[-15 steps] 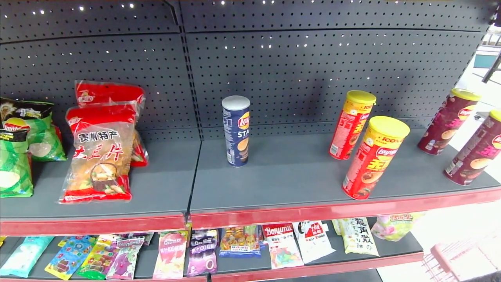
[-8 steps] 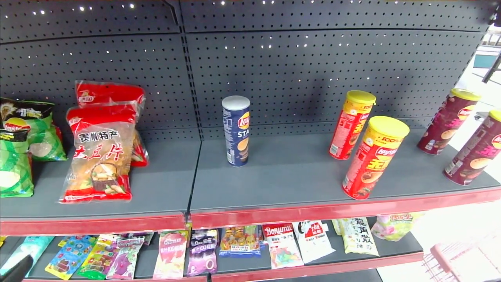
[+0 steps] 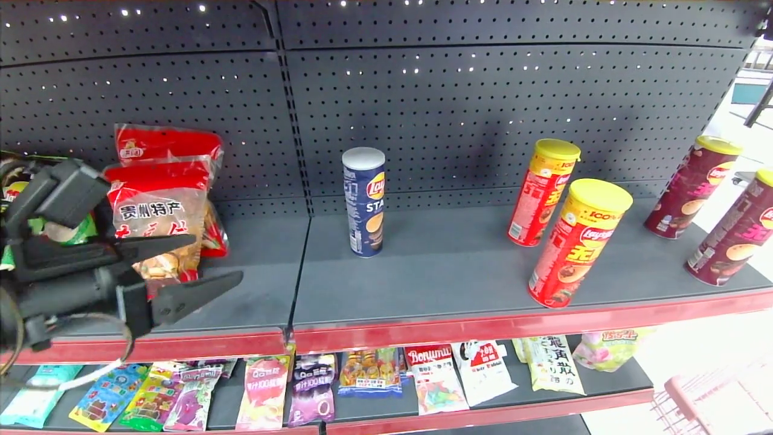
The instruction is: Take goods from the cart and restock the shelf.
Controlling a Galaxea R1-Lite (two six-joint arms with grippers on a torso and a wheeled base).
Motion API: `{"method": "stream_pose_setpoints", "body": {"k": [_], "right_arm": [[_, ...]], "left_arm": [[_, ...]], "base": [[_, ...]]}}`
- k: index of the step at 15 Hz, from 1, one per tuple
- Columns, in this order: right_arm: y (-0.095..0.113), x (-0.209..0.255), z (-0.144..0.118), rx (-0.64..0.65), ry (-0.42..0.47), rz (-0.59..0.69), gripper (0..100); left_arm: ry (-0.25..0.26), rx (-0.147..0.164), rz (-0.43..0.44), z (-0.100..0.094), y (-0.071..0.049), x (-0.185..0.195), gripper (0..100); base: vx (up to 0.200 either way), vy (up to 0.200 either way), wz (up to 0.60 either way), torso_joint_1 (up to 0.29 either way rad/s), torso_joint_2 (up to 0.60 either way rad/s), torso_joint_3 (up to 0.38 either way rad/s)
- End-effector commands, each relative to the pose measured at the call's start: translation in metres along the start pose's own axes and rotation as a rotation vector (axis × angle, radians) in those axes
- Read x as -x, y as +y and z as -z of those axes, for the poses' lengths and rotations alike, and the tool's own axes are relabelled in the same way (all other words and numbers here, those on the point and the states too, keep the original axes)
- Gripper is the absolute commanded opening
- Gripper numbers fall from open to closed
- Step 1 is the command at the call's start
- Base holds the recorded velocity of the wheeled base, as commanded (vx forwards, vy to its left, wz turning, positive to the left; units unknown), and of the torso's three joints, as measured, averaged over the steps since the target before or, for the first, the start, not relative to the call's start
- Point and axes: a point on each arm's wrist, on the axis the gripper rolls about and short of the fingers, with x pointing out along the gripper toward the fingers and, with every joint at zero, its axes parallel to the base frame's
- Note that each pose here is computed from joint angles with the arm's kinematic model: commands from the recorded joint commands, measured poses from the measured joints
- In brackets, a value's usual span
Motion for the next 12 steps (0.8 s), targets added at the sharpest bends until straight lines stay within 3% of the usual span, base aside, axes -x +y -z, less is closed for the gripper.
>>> {"method": "stream_pose_setpoints", "body": {"k": [1, 5, 6, 8, 12], "right_arm": [[0.000, 0.000, 0.000, -0.001, 0.004, -0.001, 0], [0.000, 0.000, 0.000, -0.008, 0.008, 0.023, 0], [0.000, 0.000, 0.000, -0.020, 0.008, 0.023, 0], [0.000, -0.001, 0.000, -0.034, 0.016, 0.025, 0], [0.000, -0.002, 0.000, -0.034, 0.024, 0.024, 0]], "left_arm": [[0.013, 0.003, 0.081, -0.003, 0.045, -0.081, 100], [-0.002, -0.020, 0.174, -0.006, 0.049, -0.121, 100], [-0.032, -0.045, 0.194, -0.007, 0.046, -0.138, 100], [-0.068, -0.075, 0.209, -0.004, 0.042, -0.162, 100], [-0.101, -0.100, 0.212, -0.010, 0.041, -0.192, 100]], "base": [[0.000, 0.000, 0.00, 0.000, 0.00, 0.000], [0.000, 0.000, 0.00, 0.000, 0.00, 0.000], [0.000, 0.000, 0.00, 0.000, 0.00, 0.000], [0.000, 0.000, 0.00, 0.000, 0.00, 0.000], [0.000, 0.000, 0.00, 0.000, 0.00, 0.000]]}}
